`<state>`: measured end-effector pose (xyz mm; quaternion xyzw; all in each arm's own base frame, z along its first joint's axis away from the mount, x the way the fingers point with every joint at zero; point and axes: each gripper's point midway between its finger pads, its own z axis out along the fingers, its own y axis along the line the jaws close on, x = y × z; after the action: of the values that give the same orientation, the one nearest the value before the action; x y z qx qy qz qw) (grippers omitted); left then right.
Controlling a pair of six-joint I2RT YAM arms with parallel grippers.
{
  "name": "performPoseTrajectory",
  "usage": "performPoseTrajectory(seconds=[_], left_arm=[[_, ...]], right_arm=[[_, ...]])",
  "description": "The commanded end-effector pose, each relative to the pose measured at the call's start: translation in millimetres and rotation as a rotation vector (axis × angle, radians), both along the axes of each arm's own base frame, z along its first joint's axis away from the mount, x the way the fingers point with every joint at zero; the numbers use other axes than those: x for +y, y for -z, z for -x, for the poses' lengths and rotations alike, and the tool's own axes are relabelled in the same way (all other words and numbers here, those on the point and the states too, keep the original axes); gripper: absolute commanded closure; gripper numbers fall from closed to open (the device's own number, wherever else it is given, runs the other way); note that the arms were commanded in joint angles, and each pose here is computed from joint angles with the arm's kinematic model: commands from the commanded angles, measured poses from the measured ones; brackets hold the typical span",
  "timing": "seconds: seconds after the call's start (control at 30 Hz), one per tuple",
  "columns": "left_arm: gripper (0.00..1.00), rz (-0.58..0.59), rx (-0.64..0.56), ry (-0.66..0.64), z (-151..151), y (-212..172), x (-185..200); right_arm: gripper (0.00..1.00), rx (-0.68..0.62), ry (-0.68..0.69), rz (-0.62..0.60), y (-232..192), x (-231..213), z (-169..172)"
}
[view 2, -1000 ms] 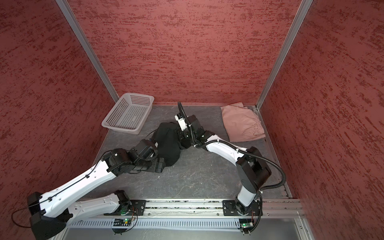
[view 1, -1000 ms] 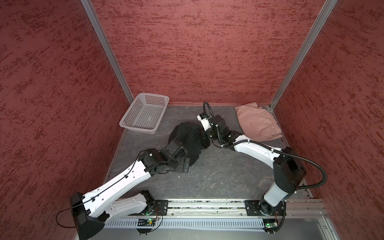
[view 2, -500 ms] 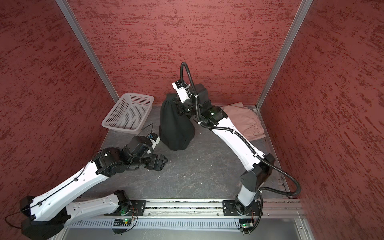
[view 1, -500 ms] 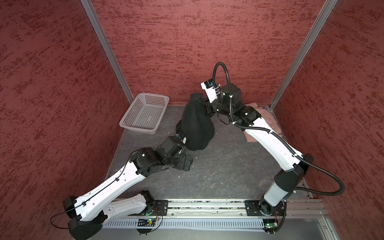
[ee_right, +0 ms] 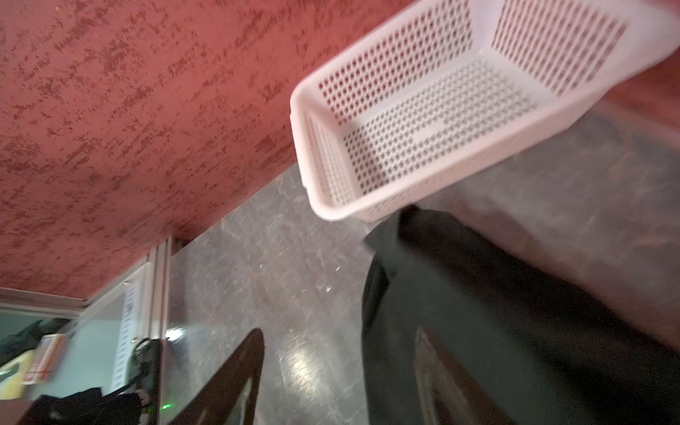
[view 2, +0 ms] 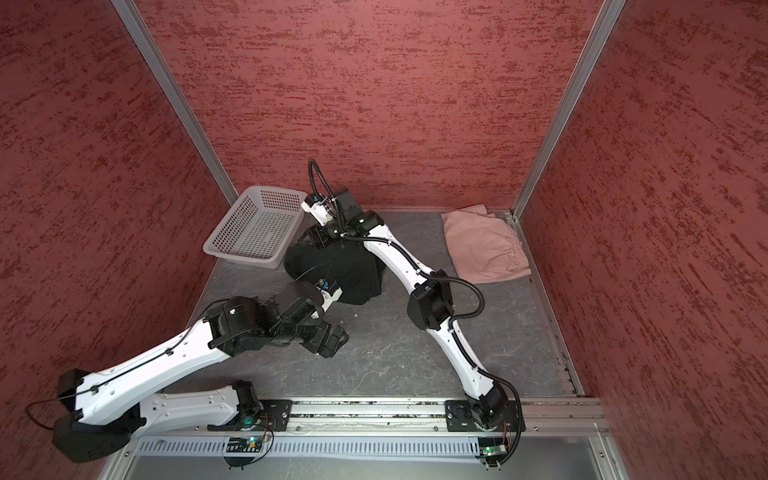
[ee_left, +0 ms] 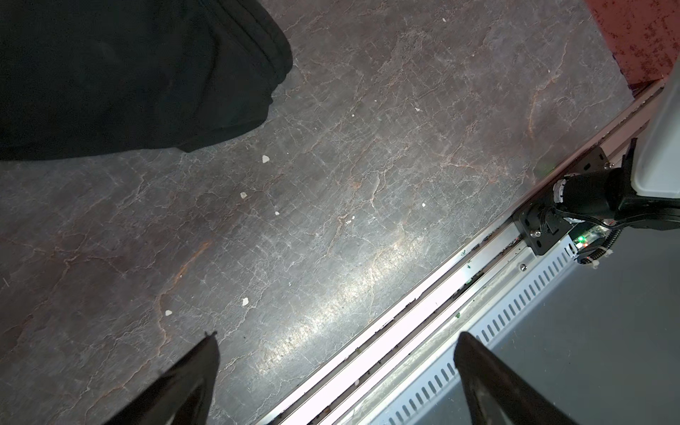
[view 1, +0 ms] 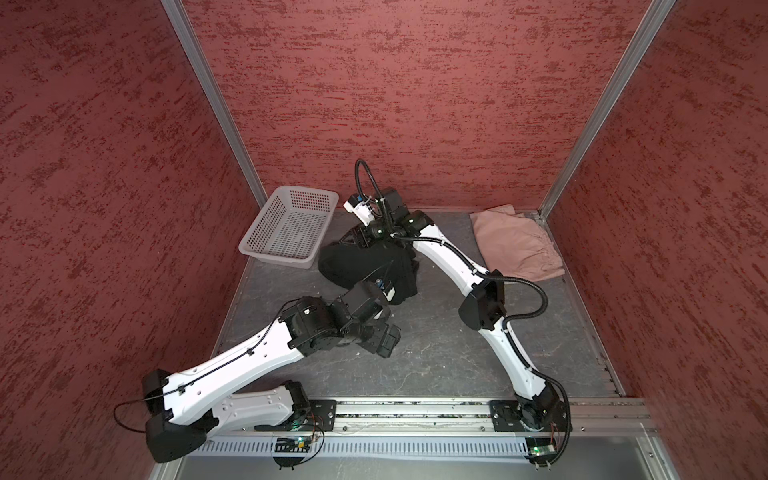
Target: Fold and stack the shorts
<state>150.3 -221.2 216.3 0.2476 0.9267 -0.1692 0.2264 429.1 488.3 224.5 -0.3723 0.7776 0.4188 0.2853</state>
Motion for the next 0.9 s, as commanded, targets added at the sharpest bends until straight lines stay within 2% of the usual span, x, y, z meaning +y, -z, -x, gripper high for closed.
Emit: performPoseTrajectory(seconds=[0.0, 0.1, 0.17, 0.3, 0.4, 0.5, 0.63, 0.77, 0.87], left_arm=[[0.01, -0.006, -0.046, 0.006, -10.8, -1.9, -6.2], [0.01, -0.057, -0.088, -0.041, -33.6, 2.9, -6.4], [0.01, -0.07, -0.083, -0.089, -50.8, 5.4, -5.7], [0.01, -0.066, -0.087, -0.221, -88.9, 5.4, 2.8], [0.0, 0.004, -0.101, -0.27, -125.4, 4.6, -5.6], [0.01, -0.028, -0.158, -0.275, -168.7, 11.3, -17.3], [0.01, -0.196, -0.272, -0.128, -223.0, 39.0, -43.6], [0.01, -0.288, -0.211, -0.104, -274.5, 72.1, -41.2], [0.01, -0.364, -0.23, -0.061, -298.4, 84.9, -37.7]], right_arm=[[0.21, -0.153, -0.002, -0.111, -103.1, -18.4, 20.6], [0.2, -0.187, 0.146, -0.08, -119.0, -59.8, 13.8], [0.19, -0.228, 0.257, -0.115, -138.7, -99.1, 12.0], [0.2, -0.228, 0.518, -0.17, -136.4, -202.8, 20.2], [0.2, -0.246, 0.653, -0.144, -114.4, -261.7, 48.8], [0.2, -0.214, 0.663, -0.121, -80.0, -280.8, 85.6], [0.19, -0.122, 0.622, -0.162, -37.1, -287.8, 128.7], [0.18, -0.008, 0.577, -0.181, -2.6, -285.0, 153.2], [0.17, 0.02, 0.587, -0.181, 10.6, -288.8, 161.7]])
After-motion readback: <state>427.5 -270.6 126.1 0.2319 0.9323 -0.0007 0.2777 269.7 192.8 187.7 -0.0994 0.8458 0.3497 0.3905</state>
